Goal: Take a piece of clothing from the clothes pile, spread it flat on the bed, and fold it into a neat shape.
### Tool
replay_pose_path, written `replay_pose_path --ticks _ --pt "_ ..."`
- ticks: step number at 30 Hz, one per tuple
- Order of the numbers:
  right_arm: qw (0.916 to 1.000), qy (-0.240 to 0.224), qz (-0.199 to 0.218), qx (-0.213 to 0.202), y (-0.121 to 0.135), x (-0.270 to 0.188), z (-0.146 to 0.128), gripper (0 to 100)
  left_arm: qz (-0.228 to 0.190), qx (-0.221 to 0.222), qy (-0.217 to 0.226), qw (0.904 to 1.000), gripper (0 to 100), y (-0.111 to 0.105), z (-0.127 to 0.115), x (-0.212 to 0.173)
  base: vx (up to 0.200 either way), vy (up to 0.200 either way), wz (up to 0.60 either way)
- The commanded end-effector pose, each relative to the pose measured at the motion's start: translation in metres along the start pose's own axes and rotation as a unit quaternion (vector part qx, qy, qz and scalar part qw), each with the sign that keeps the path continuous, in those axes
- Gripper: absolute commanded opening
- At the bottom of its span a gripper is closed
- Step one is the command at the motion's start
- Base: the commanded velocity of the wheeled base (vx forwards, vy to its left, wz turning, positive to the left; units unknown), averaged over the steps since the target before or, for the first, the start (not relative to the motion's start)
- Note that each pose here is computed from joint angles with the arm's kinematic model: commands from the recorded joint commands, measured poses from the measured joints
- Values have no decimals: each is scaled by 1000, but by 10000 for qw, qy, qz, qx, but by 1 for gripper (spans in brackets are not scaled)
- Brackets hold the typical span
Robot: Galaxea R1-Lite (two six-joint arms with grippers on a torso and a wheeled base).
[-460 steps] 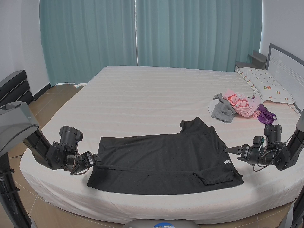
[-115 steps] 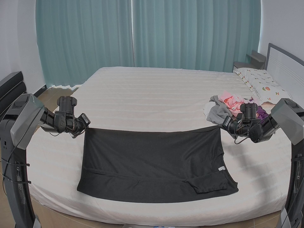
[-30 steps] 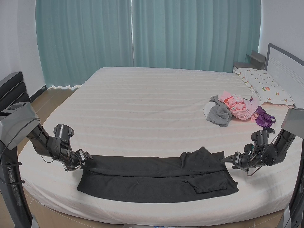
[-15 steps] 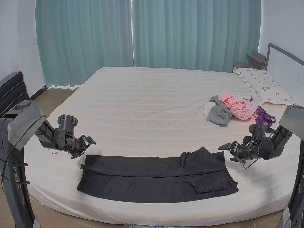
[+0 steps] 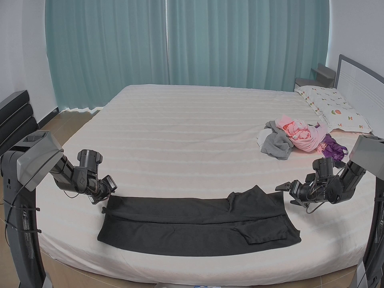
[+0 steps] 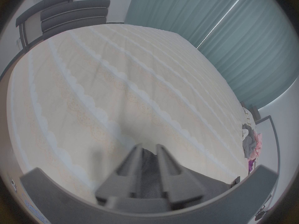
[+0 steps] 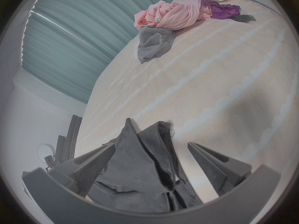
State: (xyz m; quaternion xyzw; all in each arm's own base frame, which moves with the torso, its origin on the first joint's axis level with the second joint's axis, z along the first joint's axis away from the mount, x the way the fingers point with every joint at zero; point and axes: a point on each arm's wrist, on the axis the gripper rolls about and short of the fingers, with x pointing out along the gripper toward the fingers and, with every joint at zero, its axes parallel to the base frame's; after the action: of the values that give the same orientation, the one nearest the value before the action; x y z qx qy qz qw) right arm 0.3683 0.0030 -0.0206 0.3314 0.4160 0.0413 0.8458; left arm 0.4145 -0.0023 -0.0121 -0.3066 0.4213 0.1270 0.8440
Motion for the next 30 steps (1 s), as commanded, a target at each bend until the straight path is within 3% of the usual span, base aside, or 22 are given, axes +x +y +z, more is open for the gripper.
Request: replay_pose_path --ticks 1,12,23,30 --pt "10000 4 -70 22 -3 3 -2 100 106 -5 -12 9999 0 2 -2 3 0 0 0" --pt "9992 -207 -250 227 4 14 1 100 461 -173 -471 9977 0 7 8 -3 0 0 0" --pt "9986 -351 -362 163 6 30 4 100 357 -135 -586 9976 0 6 3 2 0 0 0" --pt "9990 -257 -357 96 9 37 -3 100 282 -407 -554 9972 0 5 4 0 0 0 0"
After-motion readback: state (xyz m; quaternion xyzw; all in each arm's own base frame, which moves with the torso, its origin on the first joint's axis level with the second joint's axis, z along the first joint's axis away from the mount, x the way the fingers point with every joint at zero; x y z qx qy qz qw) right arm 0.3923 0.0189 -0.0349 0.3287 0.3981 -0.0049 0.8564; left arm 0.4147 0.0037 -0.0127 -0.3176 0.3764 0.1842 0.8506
